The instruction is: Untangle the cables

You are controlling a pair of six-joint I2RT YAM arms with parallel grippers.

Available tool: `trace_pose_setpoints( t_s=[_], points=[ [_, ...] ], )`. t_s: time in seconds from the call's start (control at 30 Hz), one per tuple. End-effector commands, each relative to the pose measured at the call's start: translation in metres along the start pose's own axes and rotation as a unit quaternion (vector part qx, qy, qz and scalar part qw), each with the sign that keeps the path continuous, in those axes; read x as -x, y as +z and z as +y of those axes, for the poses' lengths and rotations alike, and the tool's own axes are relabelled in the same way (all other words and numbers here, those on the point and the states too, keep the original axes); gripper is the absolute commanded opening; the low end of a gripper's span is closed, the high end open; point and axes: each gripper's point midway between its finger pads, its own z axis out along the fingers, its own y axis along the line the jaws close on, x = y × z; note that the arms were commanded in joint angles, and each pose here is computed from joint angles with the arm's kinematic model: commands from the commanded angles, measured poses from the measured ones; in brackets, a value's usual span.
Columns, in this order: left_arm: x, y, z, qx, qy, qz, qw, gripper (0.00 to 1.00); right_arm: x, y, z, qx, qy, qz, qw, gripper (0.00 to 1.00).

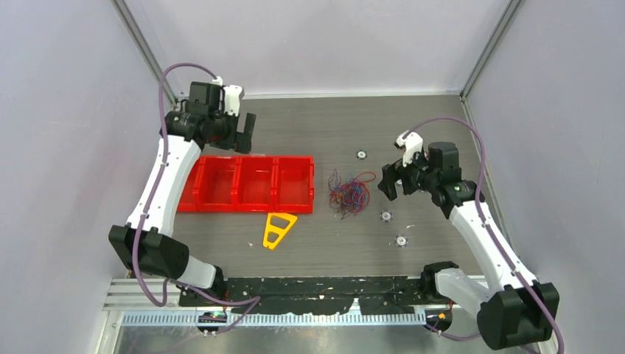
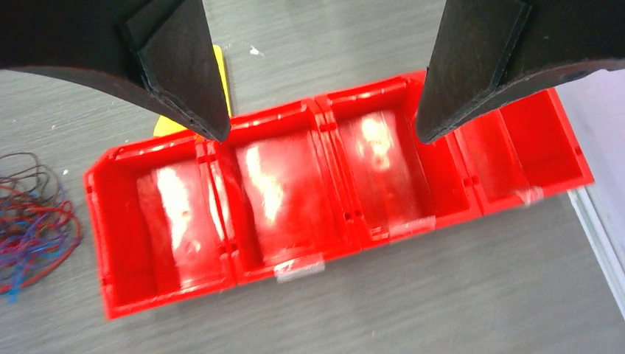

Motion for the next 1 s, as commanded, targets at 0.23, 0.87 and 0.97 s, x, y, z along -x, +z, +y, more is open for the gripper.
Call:
trace_pose_setpoints(
  t_s=[0.23, 0.87, 0.97],
  points=[
    [0.067, -0.053, -0.080, -0.222, 0.048, -0.204, 0.952, 0.99, -0.007, 0.045, 0.026, 0.099, -0.094, 0.079, 0.988, 0.95],
    [0.066, -0.002, -0.092, -0.170, 0.172, -0.226, 0.944, 0.99, -0.036, 0.149, 0.036, 0.141, -0.124, 0.179, 0.966, 0.73],
    [0.049, 0.013, -0.119, -0.206, 0.220, -0.192, 0.934, 0.99, -0.031, 0.135, 0.040, 0.176, -0.117, 0.170, 0.962, 0.32]
  ],
)
